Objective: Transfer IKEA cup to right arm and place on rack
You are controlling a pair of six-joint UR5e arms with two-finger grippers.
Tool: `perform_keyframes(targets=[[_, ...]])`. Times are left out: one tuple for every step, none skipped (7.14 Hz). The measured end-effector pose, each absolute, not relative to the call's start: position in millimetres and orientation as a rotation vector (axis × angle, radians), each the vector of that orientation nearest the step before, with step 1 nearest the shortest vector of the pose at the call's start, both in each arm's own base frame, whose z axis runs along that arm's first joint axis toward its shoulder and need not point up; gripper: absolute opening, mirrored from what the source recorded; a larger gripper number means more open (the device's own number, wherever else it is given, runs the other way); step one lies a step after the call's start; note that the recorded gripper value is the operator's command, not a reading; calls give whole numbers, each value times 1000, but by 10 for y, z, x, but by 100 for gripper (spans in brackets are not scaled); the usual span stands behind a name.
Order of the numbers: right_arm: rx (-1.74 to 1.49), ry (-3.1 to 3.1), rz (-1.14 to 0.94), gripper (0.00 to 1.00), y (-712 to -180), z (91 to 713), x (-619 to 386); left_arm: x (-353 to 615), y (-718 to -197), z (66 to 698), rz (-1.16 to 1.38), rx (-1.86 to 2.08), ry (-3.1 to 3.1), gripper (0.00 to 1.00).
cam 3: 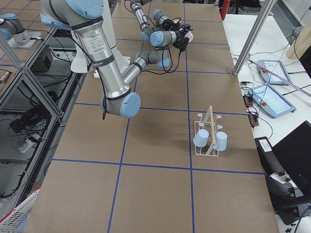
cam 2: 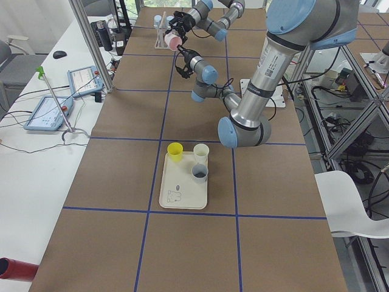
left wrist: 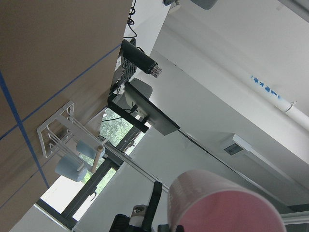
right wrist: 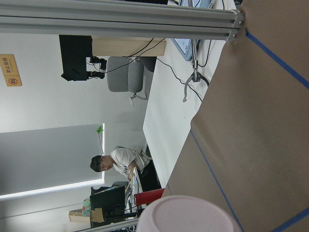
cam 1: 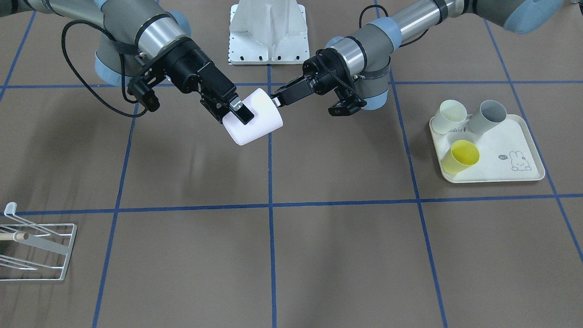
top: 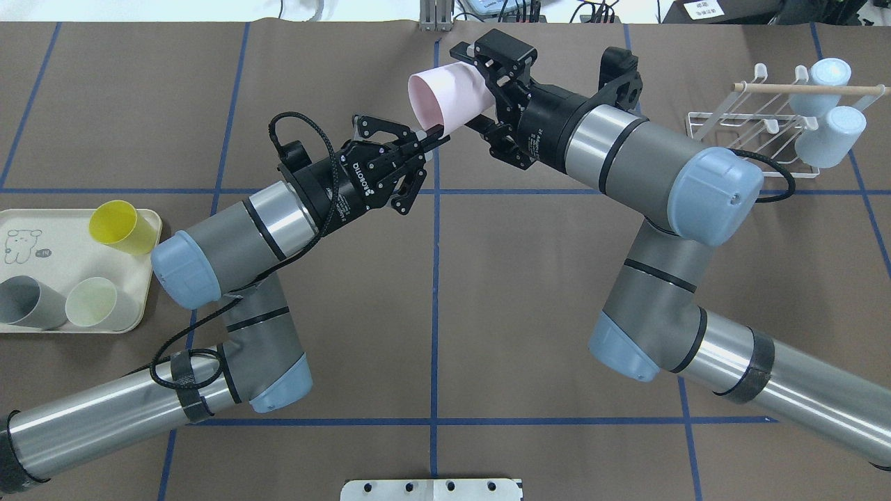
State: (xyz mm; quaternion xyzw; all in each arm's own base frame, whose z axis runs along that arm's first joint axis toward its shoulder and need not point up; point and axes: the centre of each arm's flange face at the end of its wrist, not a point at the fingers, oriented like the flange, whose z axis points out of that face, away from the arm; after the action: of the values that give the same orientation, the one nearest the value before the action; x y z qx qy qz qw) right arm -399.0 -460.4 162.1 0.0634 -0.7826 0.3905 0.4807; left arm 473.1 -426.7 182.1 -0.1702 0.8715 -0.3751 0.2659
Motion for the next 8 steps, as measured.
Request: perform_keyframes(targets=[[155,-1909,952,97,-4604,1621,-3990,4739,-4255,1818,-1012,-462,2354,0],[155,-1909,952,44,-4603,1621,-3990,4741,-4246,1813,-1010,-465,2354,0],[155,-1909,952,0,-4605,1618,-3989,4741,-4241,1810,-1009,-466,2355,36],[155,-1909,952,0,-4606,1619,-3988,4738,-4238,1811,-1007,-467,2357,99],[156,-1909,952,0,-4608,1621,-3985,4738,-4231,1818,-1004,-469,2357,100],[159,-1906,951,0,-4612,1632,-3985,4717,-4224,1813,-1000,-470,2362,100],[162,-1906,951,0,-4621,1638,-3974,4688,-4218,1802,-995,-465,2369,100],[168,-1916,950,0,-4632,1641,-3944,4676,-4213,1792,-987,-450,2372,100]])
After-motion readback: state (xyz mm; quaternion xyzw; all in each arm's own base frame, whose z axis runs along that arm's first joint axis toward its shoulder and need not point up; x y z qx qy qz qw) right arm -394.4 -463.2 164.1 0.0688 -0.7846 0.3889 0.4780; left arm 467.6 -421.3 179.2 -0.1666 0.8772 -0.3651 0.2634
